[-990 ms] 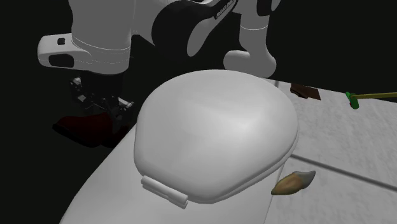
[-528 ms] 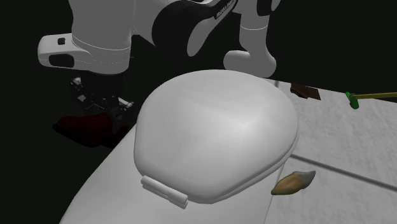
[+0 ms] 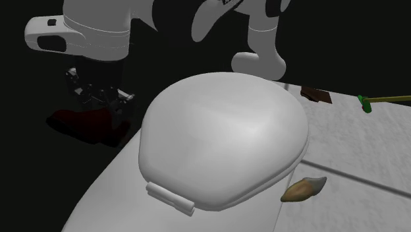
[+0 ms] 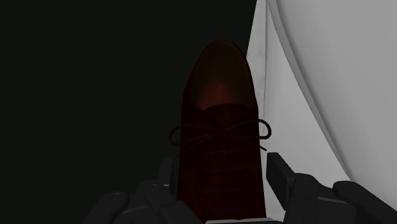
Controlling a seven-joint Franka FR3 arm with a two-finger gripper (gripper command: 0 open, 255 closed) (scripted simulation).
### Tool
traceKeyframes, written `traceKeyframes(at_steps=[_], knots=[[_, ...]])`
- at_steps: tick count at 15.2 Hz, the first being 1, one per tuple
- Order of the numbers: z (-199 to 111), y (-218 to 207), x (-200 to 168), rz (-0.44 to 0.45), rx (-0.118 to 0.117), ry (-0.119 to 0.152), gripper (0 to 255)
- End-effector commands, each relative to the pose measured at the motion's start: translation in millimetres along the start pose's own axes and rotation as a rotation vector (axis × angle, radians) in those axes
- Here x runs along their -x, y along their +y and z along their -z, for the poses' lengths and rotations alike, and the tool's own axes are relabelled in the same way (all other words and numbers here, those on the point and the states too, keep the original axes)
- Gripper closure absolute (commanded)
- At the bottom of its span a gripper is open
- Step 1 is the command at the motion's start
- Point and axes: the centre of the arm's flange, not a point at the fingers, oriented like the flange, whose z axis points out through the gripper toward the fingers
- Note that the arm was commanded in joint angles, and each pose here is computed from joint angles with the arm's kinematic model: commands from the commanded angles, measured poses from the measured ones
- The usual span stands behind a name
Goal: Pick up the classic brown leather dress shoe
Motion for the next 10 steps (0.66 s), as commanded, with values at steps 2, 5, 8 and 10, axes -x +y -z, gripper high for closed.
traceKeyframes(at_steps=[2, 5, 8, 10], knots=[[17.3, 5.9, -0.3, -0.001, 0.004, 0.006, 255], [32.1, 11.3, -1.5, -0.001, 0.004, 0.006, 255], [47.0, 16.8, -2.6, -0.001, 0.004, 0.006, 255], [47.7, 17.0, -2.7, -0.001, 0.004, 0.006, 255]])
